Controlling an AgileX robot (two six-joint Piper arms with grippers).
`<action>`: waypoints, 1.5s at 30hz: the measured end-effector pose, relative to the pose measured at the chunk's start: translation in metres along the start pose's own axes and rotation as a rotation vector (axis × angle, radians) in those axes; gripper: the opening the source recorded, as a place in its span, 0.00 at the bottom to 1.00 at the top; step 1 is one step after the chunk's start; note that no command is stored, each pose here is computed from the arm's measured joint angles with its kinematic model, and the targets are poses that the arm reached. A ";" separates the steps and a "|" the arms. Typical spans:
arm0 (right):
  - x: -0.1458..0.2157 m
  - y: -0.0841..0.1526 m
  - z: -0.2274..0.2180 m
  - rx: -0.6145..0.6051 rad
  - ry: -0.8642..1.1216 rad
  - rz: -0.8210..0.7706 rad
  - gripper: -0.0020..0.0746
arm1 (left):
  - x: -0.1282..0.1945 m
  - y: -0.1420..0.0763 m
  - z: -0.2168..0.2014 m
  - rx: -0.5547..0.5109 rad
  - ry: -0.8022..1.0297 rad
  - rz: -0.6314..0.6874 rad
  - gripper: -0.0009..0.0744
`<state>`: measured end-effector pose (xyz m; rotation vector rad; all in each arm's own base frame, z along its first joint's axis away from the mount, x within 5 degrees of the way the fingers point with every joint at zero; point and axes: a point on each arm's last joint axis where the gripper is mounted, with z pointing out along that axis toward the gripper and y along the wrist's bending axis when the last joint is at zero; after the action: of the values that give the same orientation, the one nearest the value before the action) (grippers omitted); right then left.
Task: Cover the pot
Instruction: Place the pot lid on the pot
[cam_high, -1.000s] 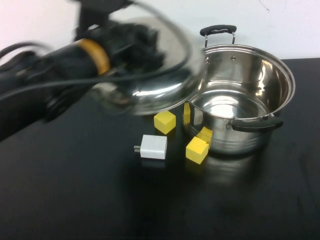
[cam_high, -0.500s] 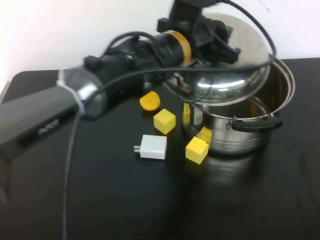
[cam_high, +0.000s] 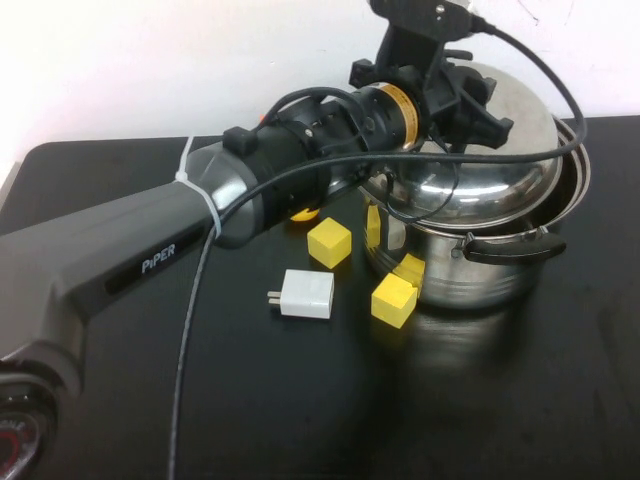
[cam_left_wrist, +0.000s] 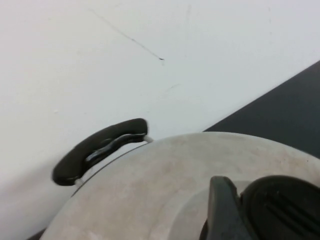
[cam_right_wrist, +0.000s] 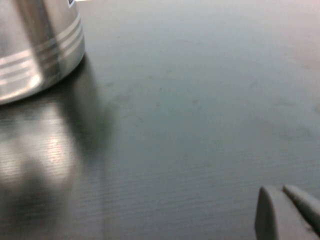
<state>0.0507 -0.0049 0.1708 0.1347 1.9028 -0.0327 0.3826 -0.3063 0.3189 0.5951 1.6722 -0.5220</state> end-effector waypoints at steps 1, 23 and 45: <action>0.000 0.000 0.000 0.000 0.000 0.000 0.02 | 0.000 -0.001 0.000 0.002 0.000 0.002 0.44; 0.000 0.000 0.000 0.000 0.000 0.000 0.02 | 0.004 -0.009 0.005 0.052 -0.023 -0.030 0.44; 0.000 0.000 0.000 0.000 0.000 0.022 0.02 | 0.012 -0.008 0.011 0.040 0.002 -0.093 0.44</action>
<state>0.0507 -0.0049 0.1708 0.1557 1.9011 -0.0178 0.3844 -0.3180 0.3053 0.5494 1.7000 -0.6235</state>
